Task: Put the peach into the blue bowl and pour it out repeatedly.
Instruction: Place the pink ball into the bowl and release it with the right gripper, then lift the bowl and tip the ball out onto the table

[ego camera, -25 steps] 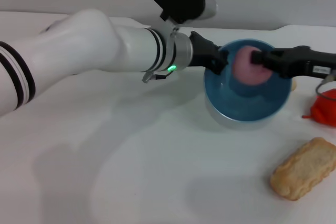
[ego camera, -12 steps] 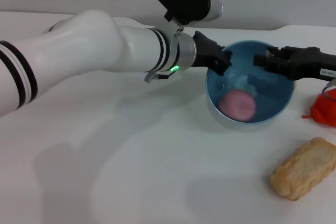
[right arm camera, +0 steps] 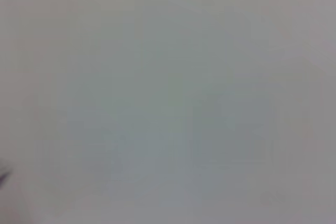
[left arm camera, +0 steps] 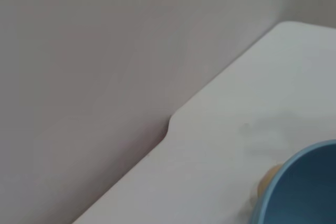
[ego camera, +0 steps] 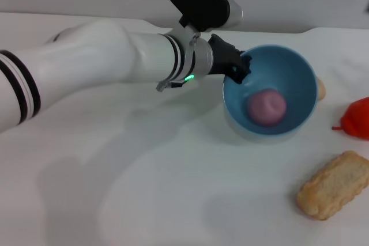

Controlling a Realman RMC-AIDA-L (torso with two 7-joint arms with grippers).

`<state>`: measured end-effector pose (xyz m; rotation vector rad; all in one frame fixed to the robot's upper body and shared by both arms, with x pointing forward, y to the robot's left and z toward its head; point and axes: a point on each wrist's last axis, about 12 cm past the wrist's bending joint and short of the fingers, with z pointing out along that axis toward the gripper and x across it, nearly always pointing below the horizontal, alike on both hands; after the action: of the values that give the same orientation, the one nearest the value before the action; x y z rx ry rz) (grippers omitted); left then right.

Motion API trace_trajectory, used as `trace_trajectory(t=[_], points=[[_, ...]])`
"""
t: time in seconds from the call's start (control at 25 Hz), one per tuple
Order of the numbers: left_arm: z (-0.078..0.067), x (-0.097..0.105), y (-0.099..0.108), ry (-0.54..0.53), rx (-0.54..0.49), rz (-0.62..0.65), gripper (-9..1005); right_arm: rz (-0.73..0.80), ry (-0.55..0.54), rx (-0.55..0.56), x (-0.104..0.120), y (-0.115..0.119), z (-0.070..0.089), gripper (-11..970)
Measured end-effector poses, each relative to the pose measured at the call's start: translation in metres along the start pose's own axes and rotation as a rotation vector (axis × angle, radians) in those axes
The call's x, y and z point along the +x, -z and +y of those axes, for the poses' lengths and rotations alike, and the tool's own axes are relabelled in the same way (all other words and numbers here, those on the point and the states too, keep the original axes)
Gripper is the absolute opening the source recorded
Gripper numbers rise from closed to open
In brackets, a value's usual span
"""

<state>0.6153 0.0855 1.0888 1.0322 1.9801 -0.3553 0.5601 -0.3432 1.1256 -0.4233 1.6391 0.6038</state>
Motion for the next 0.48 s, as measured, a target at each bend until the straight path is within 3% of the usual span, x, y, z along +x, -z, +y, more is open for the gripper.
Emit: trace_trajectory(t=[0.08,0.28,0.48], points=[[-0.004,0.002,-0.001,-0.045,-0.009,-0.002,0,-0.003,0.05,0.054,0.007,0.01,-0.006,524],[-0.007,0.0,-0.003,-0.163,-0.055,-0.035,-1,0.012,0.081,0.171,0.059,0.024,-0.004,524],[-0.013,-0.016,-0.004,-0.421,-0.103,-0.093,-1,-0.044,0.039,0.371,0.101,0.054,0.001,524]])
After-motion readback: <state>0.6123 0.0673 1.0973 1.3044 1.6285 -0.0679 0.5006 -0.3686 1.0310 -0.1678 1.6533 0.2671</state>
